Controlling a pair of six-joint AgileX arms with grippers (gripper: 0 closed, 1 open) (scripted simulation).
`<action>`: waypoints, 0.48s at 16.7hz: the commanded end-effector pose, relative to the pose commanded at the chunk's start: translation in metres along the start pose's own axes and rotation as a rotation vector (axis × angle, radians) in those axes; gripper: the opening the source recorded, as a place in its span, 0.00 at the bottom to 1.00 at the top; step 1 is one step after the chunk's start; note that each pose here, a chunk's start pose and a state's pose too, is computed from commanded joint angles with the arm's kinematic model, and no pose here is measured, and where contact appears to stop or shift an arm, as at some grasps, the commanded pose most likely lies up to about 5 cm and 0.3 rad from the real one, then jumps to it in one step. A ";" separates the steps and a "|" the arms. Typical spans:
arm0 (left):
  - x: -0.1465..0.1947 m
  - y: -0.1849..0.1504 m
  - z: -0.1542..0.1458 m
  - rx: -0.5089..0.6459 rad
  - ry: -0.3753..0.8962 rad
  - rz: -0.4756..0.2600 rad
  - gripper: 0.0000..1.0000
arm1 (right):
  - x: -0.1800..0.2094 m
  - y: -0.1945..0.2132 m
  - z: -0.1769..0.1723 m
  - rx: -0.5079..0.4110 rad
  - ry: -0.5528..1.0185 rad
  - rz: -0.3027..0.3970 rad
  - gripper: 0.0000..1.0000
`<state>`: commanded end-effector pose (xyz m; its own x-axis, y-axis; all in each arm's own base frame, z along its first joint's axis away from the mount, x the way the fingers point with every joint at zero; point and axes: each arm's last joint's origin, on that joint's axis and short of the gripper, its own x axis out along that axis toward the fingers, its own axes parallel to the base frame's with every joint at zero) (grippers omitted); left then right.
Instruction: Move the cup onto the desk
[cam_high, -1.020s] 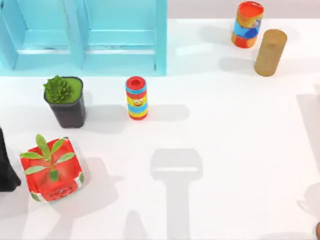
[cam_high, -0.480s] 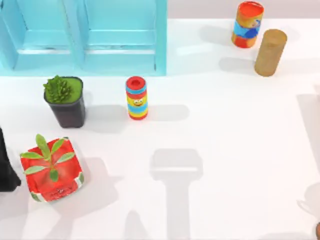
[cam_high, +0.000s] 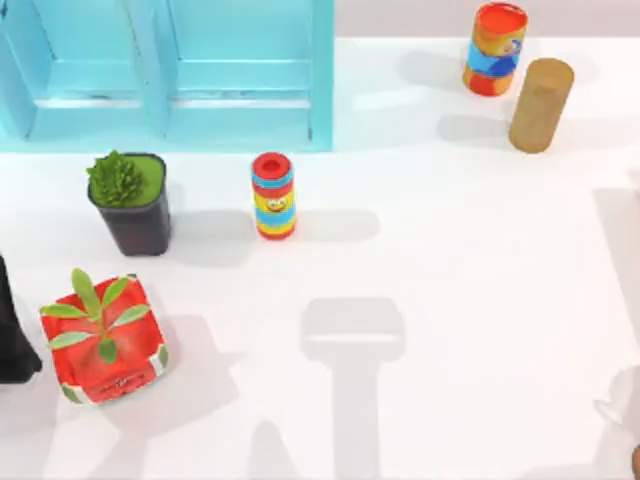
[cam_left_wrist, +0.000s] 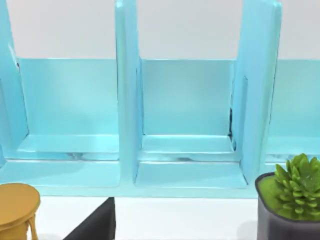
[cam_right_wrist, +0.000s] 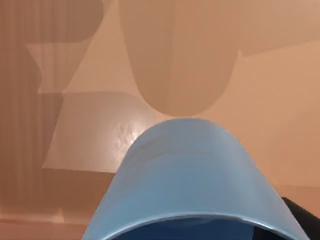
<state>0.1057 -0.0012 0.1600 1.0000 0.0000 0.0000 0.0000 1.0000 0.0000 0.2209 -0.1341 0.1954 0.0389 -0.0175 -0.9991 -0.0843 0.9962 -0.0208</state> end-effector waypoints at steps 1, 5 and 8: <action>0.000 0.000 0.000 0.000 0.000 0.000 1.00 | -0.010 0.010 0.002 -0.001 0.000 0.003 0.00; 0.000 0.000 0.000 0.000 0.000 0.000 1.00 | -0.043 0.048 -0.002 0.012 0.020 0.022 0.00; 0.000 0.000 0.000 0.000 0.000 0.000 1.00 | -0.053 0.062 -0.009 0.019 0.032 0.022 0.00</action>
<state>0.1057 -0.0012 0.1600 1.0000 0.0000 0.0000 0.0000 1.0000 0.0000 0.2051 -0.0720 0.2466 0.0049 0.0024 -1.0000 -0.0659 0.9978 0.0020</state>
